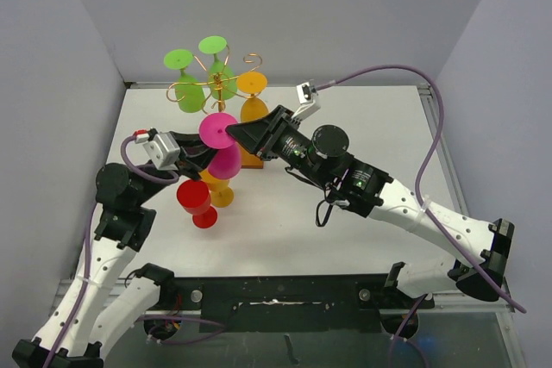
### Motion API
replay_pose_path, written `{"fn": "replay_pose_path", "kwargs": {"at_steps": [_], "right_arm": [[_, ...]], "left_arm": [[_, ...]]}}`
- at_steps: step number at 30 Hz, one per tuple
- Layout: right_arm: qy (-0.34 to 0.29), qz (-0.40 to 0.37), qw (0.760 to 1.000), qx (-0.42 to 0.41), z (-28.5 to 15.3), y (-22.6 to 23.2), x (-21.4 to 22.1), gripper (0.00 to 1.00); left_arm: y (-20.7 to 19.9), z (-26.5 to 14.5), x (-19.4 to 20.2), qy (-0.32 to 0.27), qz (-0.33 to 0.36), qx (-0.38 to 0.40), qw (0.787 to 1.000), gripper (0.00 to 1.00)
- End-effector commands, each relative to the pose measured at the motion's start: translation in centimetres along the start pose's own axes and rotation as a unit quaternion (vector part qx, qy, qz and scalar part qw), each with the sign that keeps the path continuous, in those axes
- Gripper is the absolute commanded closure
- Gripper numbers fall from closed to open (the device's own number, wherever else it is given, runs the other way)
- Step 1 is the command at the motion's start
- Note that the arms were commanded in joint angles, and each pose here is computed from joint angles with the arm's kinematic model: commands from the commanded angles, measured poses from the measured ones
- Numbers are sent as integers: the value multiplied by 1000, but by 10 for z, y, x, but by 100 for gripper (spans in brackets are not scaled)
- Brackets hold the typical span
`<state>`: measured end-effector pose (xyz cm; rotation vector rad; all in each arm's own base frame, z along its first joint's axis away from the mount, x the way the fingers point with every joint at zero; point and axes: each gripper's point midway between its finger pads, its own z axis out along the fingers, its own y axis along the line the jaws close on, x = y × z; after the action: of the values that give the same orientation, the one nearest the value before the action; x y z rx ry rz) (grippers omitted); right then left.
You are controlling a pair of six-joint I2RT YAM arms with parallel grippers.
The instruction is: Place the wine glass upside down on the wine glass rack
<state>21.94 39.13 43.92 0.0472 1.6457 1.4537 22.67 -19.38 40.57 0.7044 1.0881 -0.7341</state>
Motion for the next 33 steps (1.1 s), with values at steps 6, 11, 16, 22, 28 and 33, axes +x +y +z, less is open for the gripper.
{"fn": "replay_pose_path", "kwargs": {"at_steps": [6, 11, 16, 22, 28, 33], "right_arm": [[-15, 50, 997, -52, -4, 21, -11, 100], [-25, 65, 996, -53, -10, 20, -15, 100], [-43, 69, 996, -41, -19, 14, -22, 100], [-63, 59, 996, -19, -27, 1, -29, 100], [-69, 34, 997, -12, -33, -4, -32, 100], [-71, 23, 997, -6, -35, -9, -31, 100]], "left_arm": [[-9, -4, -22, -40, -9, 8, 999, 89], [-10, -13, -17, -32, -54, -15, 998, 59], [-14, -28, -15, -28, -116, -46, 992, 49], [-15, -36, -16, -7, -242, -89, 966, 48], [-17, -30, -22, 6, -375, -111, 920, 48], [-30, -20, -40, -21, -440, -56, 896, 48]]}}
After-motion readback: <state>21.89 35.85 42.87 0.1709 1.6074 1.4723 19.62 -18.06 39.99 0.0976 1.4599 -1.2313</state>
